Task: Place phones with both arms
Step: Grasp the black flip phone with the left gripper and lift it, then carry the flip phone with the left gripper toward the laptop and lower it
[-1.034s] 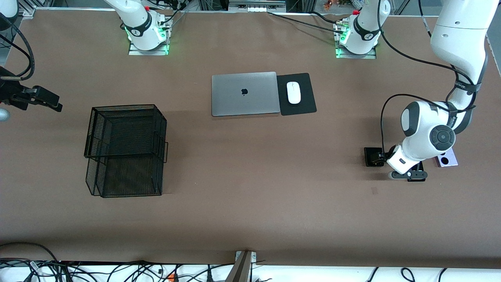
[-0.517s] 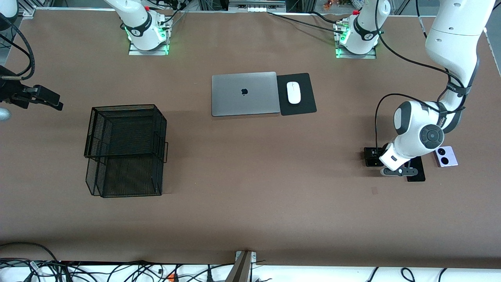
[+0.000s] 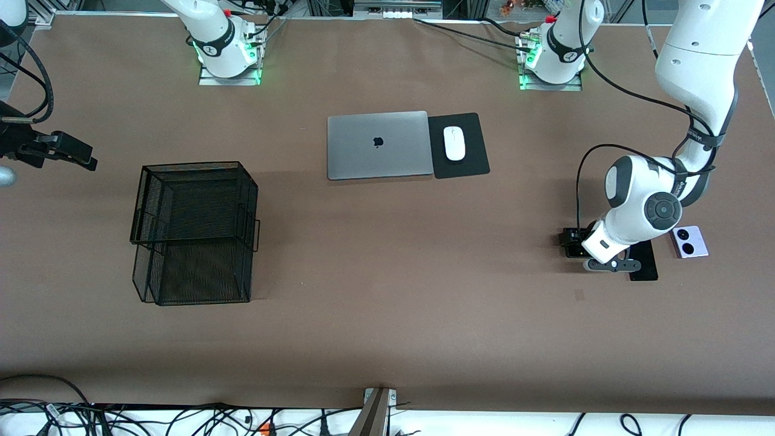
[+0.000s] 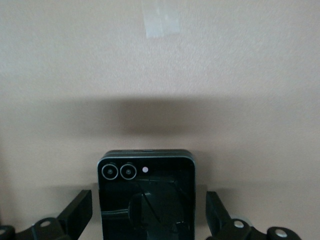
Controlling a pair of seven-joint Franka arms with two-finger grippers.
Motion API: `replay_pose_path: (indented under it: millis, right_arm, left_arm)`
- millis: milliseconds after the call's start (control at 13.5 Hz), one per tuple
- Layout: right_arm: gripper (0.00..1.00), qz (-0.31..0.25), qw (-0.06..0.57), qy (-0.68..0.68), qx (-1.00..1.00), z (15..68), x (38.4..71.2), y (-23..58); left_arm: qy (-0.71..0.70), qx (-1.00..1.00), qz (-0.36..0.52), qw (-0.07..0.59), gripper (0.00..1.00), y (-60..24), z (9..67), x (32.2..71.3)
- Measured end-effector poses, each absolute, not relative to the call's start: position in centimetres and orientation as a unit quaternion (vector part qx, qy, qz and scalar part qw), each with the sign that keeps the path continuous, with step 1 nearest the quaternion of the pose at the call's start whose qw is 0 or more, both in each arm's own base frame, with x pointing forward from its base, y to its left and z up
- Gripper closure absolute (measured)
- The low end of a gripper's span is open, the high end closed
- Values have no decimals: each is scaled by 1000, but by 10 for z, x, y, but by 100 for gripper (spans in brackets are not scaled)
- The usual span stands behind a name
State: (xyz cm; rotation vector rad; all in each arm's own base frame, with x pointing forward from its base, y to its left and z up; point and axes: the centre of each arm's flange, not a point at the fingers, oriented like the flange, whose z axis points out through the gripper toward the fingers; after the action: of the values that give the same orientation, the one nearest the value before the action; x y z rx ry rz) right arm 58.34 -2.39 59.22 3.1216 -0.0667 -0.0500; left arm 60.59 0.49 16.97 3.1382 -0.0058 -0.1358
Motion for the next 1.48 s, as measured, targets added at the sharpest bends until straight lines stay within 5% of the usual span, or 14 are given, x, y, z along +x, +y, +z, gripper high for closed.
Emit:
replay_pose_path:
  millis: [148,369,738,1107,1477]
  right_arm:
    - [0,-16,9,-21,1000,592,583,-24]
    - [0,-16,9,-21,1000,592,583,-23]
    - [0,-16,9,-20,1000,592,584,-23]
    - [0,-16,9,-20,1000,592,584,-23]
    - [0,-17,9,-20,1000,591,584,-22]
  left_arm:
    - [-1,999,-53,1,0,6,159,602]
    - [-2,999,-51,1,19,5,164,604]
    - [-22,997,-67,11,19,-30,194,622]
    - [-33,998,-47,25,19,-174,294,653]
    - [-8,999,-44,27,19,-359,293,601]
